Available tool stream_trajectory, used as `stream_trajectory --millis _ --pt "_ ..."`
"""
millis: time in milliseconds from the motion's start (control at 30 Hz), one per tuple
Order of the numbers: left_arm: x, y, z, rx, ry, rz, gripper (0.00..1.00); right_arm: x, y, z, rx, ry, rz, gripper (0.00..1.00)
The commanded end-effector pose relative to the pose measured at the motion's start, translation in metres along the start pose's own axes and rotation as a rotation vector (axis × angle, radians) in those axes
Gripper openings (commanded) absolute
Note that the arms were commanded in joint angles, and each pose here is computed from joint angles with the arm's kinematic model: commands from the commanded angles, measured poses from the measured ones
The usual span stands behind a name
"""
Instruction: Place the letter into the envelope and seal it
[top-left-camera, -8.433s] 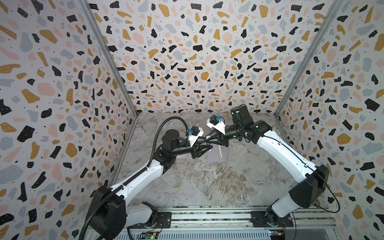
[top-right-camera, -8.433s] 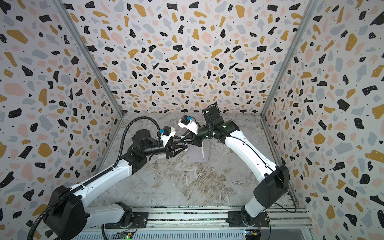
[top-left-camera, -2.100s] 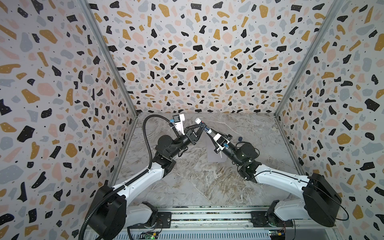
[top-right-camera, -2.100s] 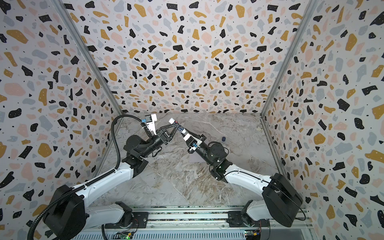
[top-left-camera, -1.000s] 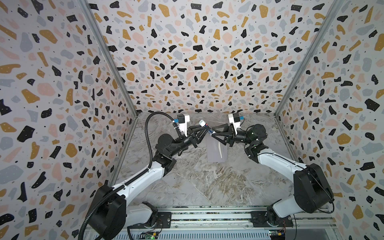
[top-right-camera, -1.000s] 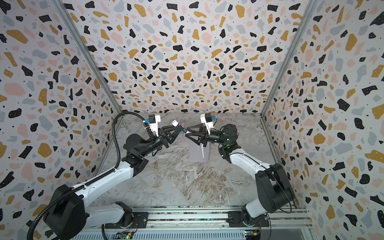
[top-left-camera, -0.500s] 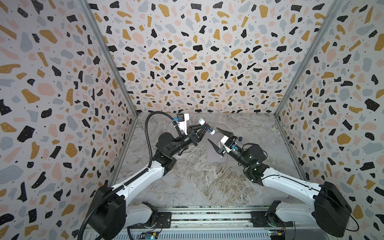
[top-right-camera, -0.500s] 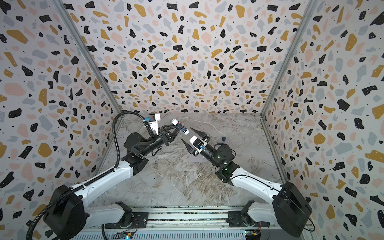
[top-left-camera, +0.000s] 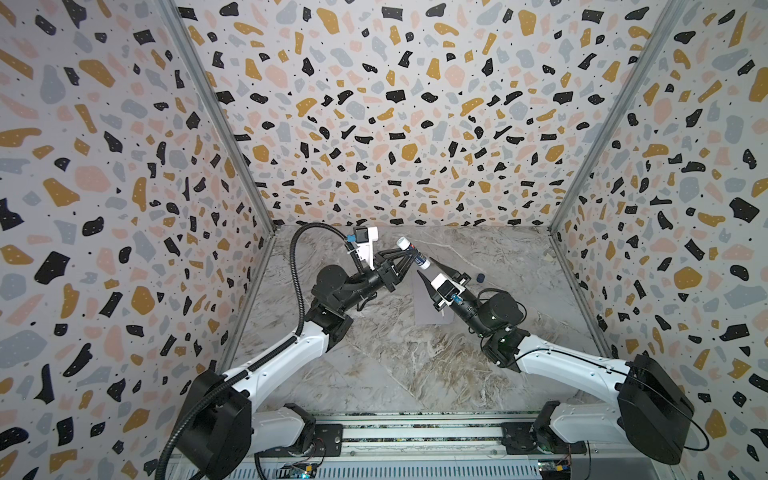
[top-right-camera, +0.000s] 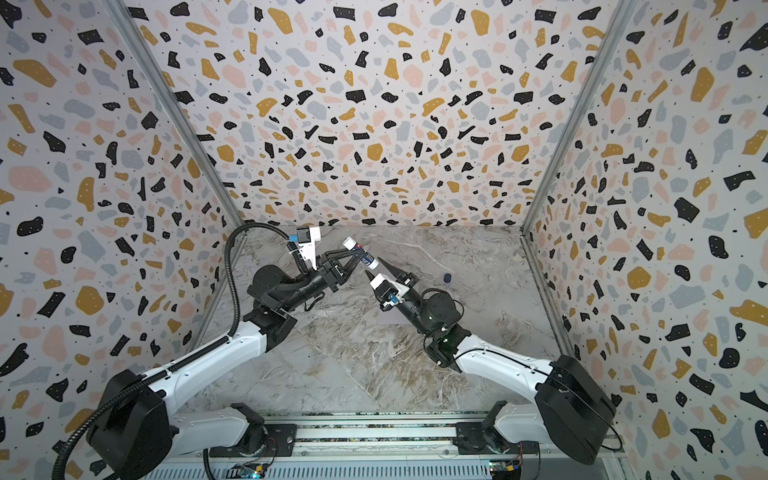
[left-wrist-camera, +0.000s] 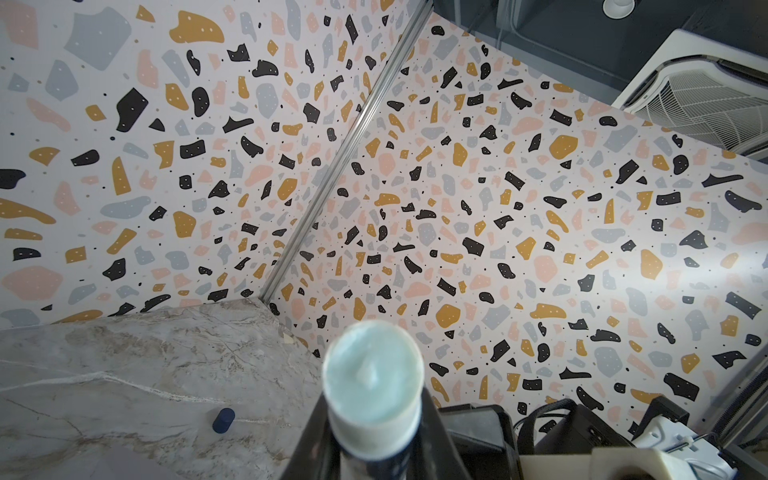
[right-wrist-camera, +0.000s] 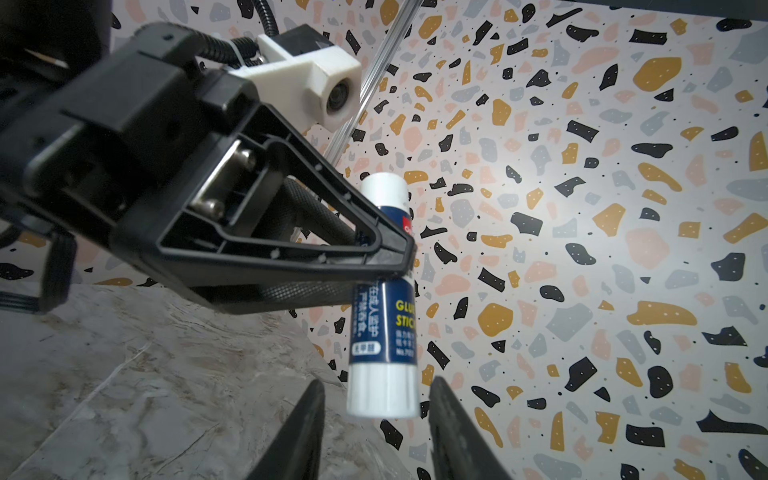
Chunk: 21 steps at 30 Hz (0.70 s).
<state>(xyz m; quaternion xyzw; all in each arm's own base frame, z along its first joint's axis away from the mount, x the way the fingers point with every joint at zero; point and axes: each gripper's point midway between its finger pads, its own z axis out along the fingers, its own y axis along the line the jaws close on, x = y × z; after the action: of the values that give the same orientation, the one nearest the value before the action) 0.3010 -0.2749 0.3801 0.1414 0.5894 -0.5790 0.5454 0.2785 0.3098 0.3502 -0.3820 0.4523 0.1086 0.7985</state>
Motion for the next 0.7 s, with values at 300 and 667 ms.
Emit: stream_trajectory --millis 300,667 --pt "-0.0221 -0.0236 0.0015 0.071 -0.061 0.039 0.00 -0.0257 -0.0136 0.0076 0.056 -0.062 0.018 0.30" --pt "-0.0153 -0.0241 0.0021 0.086 -0.035 0.064 0.00 -0.0288 -0.0065 0.0108 -0.065 -0.044 0.137 0.09"
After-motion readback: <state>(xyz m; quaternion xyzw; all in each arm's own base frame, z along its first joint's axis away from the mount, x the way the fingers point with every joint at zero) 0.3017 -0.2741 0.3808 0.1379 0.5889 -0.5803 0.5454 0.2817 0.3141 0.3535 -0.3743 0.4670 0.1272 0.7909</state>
